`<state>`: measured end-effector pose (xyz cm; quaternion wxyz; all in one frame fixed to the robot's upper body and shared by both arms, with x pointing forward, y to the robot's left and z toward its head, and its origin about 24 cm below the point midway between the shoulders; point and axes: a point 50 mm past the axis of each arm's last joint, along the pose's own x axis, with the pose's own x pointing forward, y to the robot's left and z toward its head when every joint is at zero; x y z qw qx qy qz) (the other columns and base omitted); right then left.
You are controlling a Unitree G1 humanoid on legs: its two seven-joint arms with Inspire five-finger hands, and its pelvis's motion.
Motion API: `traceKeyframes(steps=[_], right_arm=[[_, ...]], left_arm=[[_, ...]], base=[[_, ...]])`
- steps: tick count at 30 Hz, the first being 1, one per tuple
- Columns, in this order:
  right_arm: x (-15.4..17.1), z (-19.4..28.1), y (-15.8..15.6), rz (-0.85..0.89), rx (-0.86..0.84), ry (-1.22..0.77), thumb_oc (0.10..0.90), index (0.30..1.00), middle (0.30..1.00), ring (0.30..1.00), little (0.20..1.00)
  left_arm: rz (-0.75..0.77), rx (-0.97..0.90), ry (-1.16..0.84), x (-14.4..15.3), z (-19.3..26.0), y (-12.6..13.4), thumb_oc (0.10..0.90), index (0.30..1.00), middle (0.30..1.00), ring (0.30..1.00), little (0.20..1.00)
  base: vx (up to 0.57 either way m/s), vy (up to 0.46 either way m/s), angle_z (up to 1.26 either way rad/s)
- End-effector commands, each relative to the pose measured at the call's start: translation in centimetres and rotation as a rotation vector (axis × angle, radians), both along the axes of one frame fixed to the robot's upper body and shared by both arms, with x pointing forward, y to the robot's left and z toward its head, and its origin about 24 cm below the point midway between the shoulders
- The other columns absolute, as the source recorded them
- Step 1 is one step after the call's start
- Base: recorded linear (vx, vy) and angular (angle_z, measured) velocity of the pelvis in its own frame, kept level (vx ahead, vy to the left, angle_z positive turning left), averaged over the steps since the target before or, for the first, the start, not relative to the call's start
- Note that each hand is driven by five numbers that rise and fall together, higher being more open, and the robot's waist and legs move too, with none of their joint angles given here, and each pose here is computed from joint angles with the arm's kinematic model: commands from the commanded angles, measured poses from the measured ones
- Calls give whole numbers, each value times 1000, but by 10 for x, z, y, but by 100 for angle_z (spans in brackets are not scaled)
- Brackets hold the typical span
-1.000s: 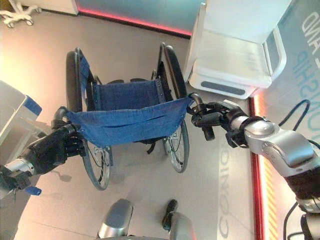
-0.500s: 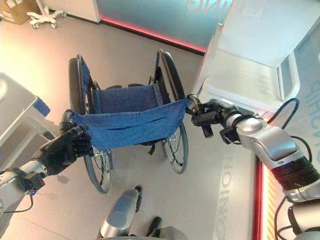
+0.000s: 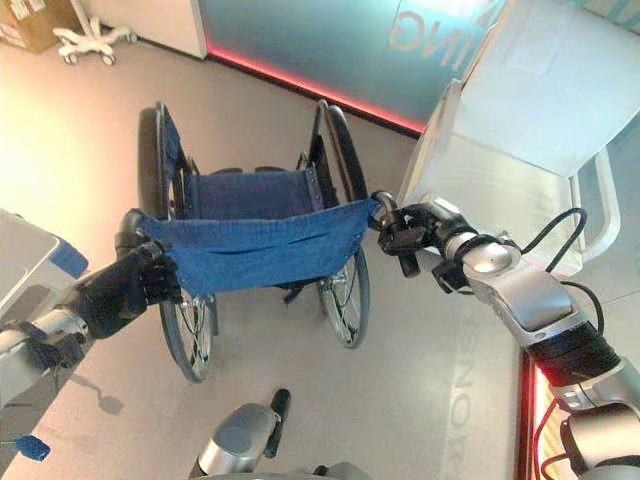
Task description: Push the wheelchair next to the bed
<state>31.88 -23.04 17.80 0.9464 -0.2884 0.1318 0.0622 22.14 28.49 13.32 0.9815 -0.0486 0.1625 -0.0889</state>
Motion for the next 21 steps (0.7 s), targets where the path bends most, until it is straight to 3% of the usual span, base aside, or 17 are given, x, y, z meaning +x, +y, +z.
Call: traceKeyframes(steps=[1,10,21], right_arm=[[-7,59,32,226,31,-255,400,300,300,300,300],[-21,95,42,255,56,-291,400,300,300,300,300],[-13,87,57,323,-38,-281,400,300,300,300,300]], left_arm=[[-141,-48,-400,7,71,-23,400,300,300,300,300],[-171,-11,-381,-4,65,-17,400,300,300,300,300],[-219,-91,-375,-12,46,-36,400,300,300,300,300]], base=[[365,-275,45],[509,-365,53],[377,-220,28]])
